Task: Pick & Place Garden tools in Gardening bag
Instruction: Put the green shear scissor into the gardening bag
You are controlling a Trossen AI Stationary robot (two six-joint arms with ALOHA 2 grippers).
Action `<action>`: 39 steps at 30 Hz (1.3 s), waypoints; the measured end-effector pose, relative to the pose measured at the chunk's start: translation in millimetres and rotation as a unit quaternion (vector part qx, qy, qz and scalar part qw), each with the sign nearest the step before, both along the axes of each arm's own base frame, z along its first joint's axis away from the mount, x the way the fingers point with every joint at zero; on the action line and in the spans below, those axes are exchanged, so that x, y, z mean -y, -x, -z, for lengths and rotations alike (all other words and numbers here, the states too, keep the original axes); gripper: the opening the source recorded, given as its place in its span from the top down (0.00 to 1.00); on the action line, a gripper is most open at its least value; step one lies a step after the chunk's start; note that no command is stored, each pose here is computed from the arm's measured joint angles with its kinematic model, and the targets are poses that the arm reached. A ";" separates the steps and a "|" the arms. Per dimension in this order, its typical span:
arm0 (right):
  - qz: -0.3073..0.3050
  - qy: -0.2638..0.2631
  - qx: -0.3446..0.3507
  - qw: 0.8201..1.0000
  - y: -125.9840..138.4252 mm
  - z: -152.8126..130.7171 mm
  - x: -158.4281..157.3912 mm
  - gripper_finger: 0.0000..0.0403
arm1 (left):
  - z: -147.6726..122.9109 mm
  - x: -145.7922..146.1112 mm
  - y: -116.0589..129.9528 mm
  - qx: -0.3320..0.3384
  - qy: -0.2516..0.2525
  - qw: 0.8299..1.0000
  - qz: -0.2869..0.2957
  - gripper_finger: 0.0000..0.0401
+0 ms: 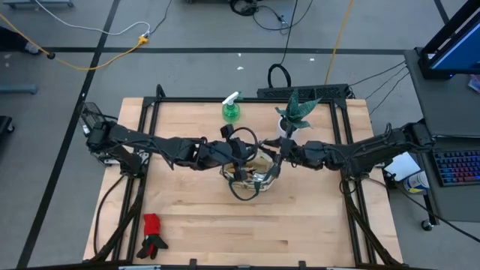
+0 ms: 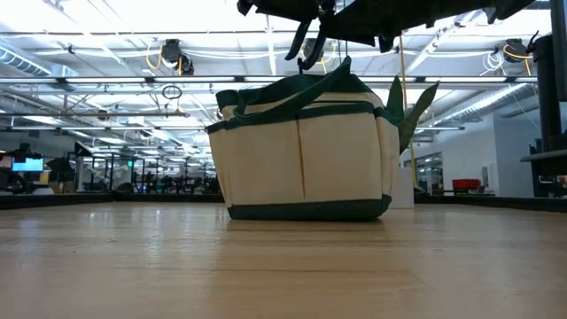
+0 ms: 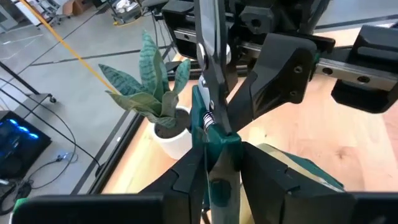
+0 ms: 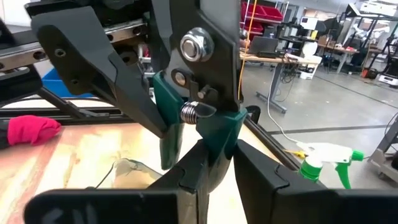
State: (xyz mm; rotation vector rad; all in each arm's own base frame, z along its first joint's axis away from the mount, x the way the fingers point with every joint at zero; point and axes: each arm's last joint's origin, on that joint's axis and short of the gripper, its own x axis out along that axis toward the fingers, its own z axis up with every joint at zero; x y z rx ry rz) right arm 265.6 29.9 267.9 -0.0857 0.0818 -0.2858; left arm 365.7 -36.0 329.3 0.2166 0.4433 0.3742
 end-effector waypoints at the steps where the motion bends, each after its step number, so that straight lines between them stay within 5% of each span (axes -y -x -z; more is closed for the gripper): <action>1: -0.002 0.000 -0.001 1.000 0.2 0.2 -1.5 0.85 | 0.3 0.2 0.1 -0.002 0.001 1.000 0.001 0.74; 11: -0.014 0.001 -0.003 1.000 1.2 0.6 -9.4 0.85 | 1.8 1.1 0.8 -0.011 0.000 1.000 0.006 0.74; 20: -0.019 0.003 -0.015 1.000 1.5 3.1 -10.1 0.84 | 2.8 1.7 1.0 -0.018 0.004 1.000 0.020 0.84; 39: -0.035 0.002 -0.090 0.995 5.2 17.7 -14.1 0.51 | 19.6 0.8 11.4 -0.111 0.060 0.991 0.043 0.82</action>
